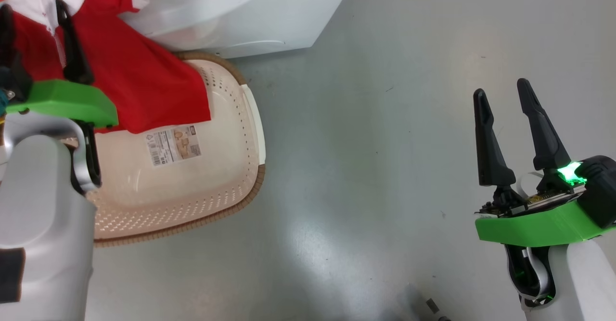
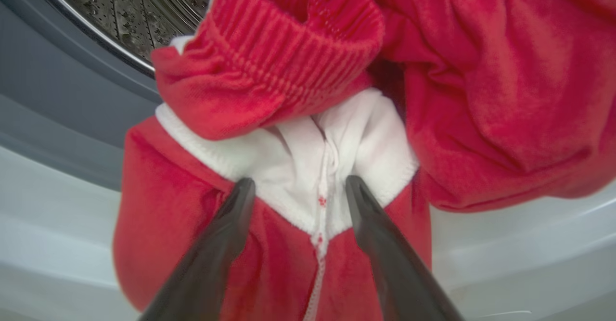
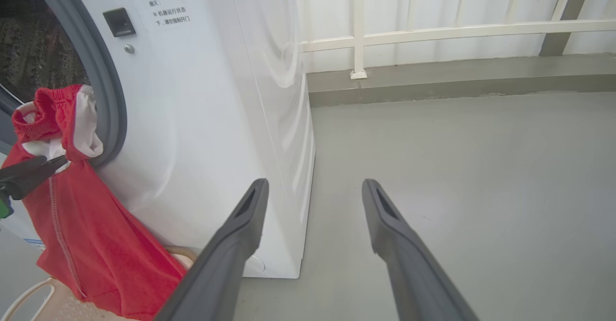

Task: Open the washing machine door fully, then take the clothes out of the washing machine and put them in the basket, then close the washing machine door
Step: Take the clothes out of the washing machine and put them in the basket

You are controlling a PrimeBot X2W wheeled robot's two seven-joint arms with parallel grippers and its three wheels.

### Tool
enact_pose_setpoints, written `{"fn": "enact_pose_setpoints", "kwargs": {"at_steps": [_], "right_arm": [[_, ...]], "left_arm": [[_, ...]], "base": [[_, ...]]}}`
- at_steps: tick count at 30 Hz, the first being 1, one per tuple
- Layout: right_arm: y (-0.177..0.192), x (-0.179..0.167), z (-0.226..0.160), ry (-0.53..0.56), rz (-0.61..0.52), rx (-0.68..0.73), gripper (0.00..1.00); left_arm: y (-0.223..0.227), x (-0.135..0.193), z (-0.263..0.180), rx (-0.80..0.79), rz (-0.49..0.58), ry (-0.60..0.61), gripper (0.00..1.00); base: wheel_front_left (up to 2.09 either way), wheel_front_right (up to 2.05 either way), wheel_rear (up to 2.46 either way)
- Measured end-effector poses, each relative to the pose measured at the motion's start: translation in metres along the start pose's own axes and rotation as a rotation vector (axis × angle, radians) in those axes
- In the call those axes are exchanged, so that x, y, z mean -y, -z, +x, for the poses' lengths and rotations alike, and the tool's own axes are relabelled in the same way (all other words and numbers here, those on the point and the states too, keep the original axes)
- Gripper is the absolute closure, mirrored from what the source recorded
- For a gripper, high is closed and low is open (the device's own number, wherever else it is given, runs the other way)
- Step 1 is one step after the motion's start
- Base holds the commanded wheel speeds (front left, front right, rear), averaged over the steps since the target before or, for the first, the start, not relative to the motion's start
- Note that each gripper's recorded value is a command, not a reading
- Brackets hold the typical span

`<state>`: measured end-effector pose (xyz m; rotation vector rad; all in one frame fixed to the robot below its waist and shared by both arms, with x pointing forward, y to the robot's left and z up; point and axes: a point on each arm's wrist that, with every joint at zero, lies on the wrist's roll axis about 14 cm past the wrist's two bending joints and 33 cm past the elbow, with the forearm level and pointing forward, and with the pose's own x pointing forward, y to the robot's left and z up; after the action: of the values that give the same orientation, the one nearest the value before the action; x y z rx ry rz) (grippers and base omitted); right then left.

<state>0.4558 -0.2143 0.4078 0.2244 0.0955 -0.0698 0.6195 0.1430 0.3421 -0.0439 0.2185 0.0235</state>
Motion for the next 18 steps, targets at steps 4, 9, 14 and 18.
{"fn": "enact_pose_setpoints", "kwargs": {"at_steps": [4,9,14,18], "right_arm": [[0.000,0.001,0.000,0.005,0.010,0.000,0.00],[0.001,0.001,0.000,0.007,0.016,-0.001,0.00],[0.002,0.001,0.001,0.004,0.018,-0.003,0.00],[0.001,0.000,0.001,0.003,0.020,0.000,0.00]], "left_arm": [[0.007,0.002,0.001,-0.022,-0.001,0.012,0.78],[0.005,0.006,0.004,-0.019,-0.009,0.033,1.00],[0.002,0.006,0.004,-0.010,-0.021,0.045,1.00],[-0.008,0.007,0.003,0.020,-0.037,0.056,1.00]], "base": [[0.00,0.00,0.00],[0.00,0.00,0.00],[0.00,0.00,0.00],[0.00,0.00,0.00]]}}
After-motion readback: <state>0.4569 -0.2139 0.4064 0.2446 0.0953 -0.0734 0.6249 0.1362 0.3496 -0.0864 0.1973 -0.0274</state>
